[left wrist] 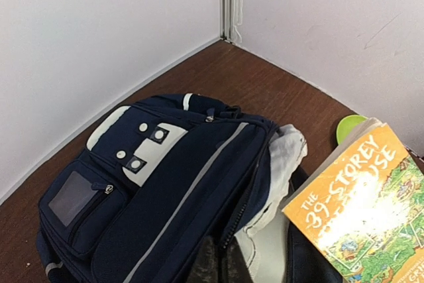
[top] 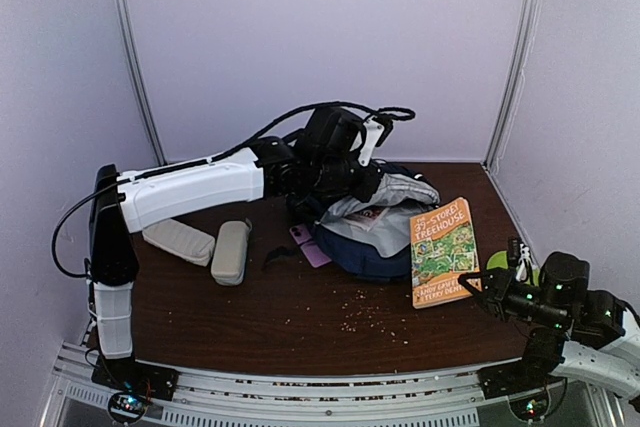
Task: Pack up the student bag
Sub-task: Place the book in the student bag.
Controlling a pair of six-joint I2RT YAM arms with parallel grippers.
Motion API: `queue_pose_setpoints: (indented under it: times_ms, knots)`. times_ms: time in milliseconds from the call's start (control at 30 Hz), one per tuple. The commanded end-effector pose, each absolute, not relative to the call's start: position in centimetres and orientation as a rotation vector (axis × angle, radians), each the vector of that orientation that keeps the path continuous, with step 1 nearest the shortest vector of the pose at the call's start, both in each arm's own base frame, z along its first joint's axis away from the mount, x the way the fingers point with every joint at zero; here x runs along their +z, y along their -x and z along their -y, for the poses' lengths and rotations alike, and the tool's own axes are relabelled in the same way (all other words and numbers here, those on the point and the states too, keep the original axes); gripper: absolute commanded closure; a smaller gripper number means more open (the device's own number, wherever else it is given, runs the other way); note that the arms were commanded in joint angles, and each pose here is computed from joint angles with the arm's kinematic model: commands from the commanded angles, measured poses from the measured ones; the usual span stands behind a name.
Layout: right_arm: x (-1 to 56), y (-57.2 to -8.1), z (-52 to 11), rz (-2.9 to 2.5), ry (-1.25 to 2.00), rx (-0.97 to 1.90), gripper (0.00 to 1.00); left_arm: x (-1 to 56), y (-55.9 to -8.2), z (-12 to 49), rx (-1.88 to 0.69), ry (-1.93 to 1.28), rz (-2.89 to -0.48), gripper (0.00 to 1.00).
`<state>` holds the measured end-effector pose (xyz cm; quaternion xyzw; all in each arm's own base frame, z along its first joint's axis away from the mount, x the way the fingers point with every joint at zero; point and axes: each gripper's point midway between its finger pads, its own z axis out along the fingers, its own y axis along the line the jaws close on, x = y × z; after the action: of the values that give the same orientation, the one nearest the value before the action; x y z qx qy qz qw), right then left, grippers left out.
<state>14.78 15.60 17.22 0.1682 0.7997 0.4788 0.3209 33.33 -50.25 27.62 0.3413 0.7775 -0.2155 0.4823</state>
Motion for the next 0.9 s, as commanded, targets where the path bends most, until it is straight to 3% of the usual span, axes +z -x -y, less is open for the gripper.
queue_pose_setpoints:
  times_ms: [0,867]
  knots:
    - [22.8,-15.2,-16.4,-1.836,-0.487,1.542,1.0,34.7,-32.2,53.1,-0.776,-0.761,-1.676,1.0]
    - [17.2,-17.3,-21.0,-1.864,-0.738,1.774,1.0,32.5,-23.6,54.9,-1.004,-1.017,-1.545,1.0]
